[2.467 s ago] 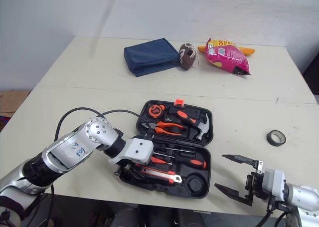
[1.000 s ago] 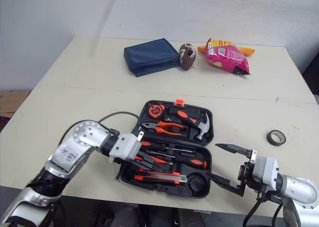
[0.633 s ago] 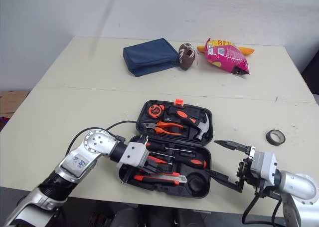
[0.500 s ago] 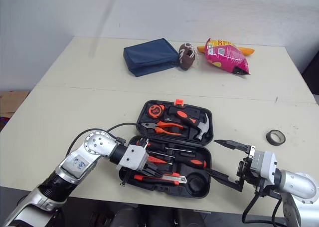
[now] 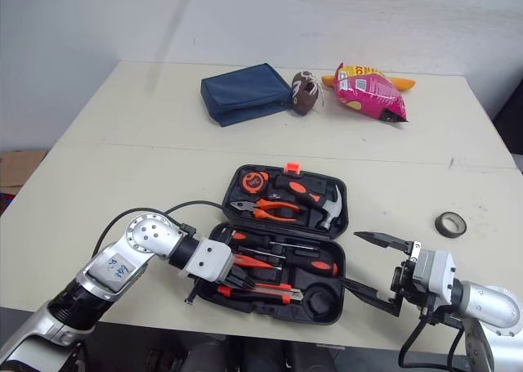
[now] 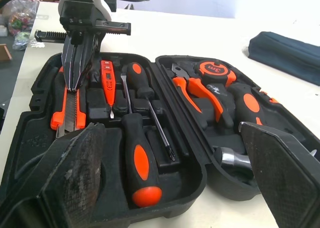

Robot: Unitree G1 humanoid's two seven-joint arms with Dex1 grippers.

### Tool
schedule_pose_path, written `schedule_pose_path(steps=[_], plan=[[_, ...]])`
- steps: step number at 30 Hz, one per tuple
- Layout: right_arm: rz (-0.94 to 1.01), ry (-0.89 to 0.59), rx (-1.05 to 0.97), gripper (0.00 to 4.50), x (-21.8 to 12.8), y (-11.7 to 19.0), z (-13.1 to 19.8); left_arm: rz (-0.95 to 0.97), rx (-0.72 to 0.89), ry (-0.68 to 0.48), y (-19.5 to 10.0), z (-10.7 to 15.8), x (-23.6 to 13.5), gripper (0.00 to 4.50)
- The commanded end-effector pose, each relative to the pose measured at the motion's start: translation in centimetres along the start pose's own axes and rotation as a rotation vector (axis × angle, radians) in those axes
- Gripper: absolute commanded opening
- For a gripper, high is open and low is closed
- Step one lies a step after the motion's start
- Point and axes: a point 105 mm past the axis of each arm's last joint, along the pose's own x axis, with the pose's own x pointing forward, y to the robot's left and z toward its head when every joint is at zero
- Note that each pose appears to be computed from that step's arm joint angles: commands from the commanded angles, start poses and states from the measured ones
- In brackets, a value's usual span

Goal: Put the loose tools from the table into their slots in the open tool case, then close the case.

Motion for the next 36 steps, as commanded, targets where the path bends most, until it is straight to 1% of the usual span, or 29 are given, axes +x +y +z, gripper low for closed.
schedule_pose_path(steps=[1, 5, 7, 8, 10, 14, 18, 21, 29, 32, 36], plan=[[-0.013, -0.006, -0.024, 4.50, -0.2, -0.1, 0.2, -0.038, -0.056, 0.058, -1.3, -1.7, 0.4, 0.06], [-0.017, -0.007, -0.025, 4.50, -0.1, -0.1, 0.2, -0.028, -0.006, 0.017, -0.9, -0.8, 0.6, 0.06], [-0.013, -0.009, -0.028, 4.50, 0.3, -0.2, 0.4, 0.033, 0.044, -0.092, 0.5, 1.5, 0.5, 0.06], [-0.015, -0.010, -0.029, 4.50, 0.5, -0.2, 0.5, 0.068, 0.044, -0.140, 1.1, 2.5, 0.2, 0.06], [-0.015, -0.011, -0.031, 4.50, 0.6, -0.2, 0.7, 0.077, 0.048, -0.184, 1.3, 3.4, -0.2, 0.06], [-0.015, -0.010, -0.031, 4.50, 0.7, -0.1, 1.1, 0.047, 0.032, -0.175, 1.0, 3.3, -0.3, 0.06], [-0.015, -0.011, -0.032, 4.50, 1.0, 0.0, 1.7, 0.011, -0.003, -0.142, 0.6, 2.3, 0.8, 0.06], [-0.015, -0.010, -0.030, 4.50, 1.1, 0.0, 1.9, -0.012, -0.019, -0.171, 0.3, 2.3, 1.5, 0.06], [-0.017, -0.001, -0.025, 4.50, 1.3, -0.3, 2.1, -0.052, -0.040, -0.176, -0.2, 1.8, 2.4, 0.06], [-0.018, 0.002, -0.022, 4.50, 1.2, -0.3, 2.0, -0.070, -0.042, -0.143, -0.5, 1.2, 2.6, 0.06], [-0.022, 0.007, -0.020, 4.50, 1.0, -0.3, 1.9, -0.103, -0.083, -0.018, -1.3, -1.2, 3.1, 0.06]])
